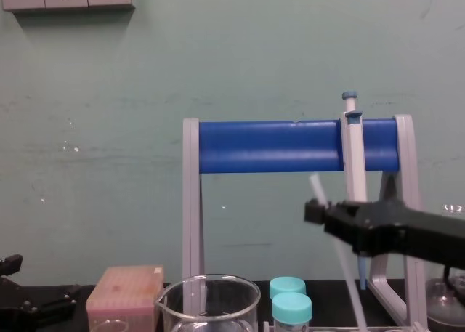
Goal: Pick up the stirring rod with one hand, then place it down.
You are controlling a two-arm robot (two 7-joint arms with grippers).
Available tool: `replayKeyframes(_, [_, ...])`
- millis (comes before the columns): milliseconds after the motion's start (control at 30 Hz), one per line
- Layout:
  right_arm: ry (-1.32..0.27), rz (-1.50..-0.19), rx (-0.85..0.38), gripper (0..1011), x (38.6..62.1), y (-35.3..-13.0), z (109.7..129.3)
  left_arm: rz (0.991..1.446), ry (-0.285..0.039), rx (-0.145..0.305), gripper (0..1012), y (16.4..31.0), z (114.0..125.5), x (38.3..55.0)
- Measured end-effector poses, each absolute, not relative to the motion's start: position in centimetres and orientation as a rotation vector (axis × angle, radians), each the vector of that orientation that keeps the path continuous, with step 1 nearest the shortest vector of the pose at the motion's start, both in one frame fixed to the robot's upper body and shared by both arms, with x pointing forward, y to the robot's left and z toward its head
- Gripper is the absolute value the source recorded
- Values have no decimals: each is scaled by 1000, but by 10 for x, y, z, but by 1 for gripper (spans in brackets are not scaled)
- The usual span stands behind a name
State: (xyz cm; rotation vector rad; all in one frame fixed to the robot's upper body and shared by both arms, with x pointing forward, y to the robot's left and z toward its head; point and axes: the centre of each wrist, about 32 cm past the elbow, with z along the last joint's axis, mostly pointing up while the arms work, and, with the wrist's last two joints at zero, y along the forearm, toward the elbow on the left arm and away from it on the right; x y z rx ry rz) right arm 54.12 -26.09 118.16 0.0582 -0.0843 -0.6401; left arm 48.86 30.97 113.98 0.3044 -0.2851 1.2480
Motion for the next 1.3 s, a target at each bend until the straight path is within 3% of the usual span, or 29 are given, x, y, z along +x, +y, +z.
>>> replayKeyframes(167, [-110,-661,136,70,534,-266,1187,1248,-285,304,1000,310,1140,489])
replayKeyframes(333, [-135,-682,234,70,533,-271,1207,1248,-285,304,1000,310,1140,489])
replayKeyframes(600, [-193,-741,279,70,536,-282,1234,1248,-285,304,1000,310,1140,489])
replayKeyframes(1300, [-205,-764,252,70,539,-289,1235,1248,-285,304,1000,310,1140,489])
